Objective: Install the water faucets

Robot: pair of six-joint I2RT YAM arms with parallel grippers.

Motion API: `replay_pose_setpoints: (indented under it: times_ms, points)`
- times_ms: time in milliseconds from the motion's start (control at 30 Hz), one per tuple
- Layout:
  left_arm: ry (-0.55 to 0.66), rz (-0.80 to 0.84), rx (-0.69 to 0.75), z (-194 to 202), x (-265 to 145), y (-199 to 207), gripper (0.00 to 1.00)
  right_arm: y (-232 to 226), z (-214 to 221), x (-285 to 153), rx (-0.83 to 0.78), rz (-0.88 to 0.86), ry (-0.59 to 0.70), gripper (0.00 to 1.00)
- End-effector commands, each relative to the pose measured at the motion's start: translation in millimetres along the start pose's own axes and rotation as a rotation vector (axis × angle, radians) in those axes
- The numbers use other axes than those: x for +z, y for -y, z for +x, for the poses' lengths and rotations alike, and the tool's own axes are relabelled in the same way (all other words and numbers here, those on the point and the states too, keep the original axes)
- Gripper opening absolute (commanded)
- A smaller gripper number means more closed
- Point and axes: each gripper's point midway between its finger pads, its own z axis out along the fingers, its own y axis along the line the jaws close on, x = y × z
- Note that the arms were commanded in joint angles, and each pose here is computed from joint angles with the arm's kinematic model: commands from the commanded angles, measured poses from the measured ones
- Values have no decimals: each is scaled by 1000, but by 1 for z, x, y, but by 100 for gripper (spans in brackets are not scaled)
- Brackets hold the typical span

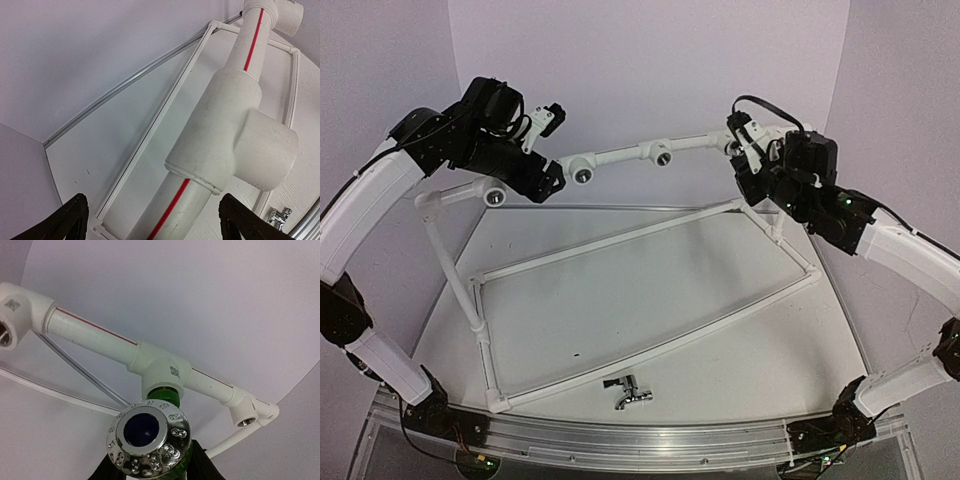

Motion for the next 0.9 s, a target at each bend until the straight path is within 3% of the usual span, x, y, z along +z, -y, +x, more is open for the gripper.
replay_pose_setpoints:
  times_ms: [0, 333, 867]
  points:
    - [-48, 49, -31, 16, -4, 10, 89, 10, -18, -13, 350, -120, 39, 30]
    - [-42, 48, -31, 14, -4, 10, 89, 12, -23, -16, 854, -337, 16, 28]
    - [-43, 38, -34, 15, -3, 8, 89, 6, 39, 8, 1569, -548, -289, 23]
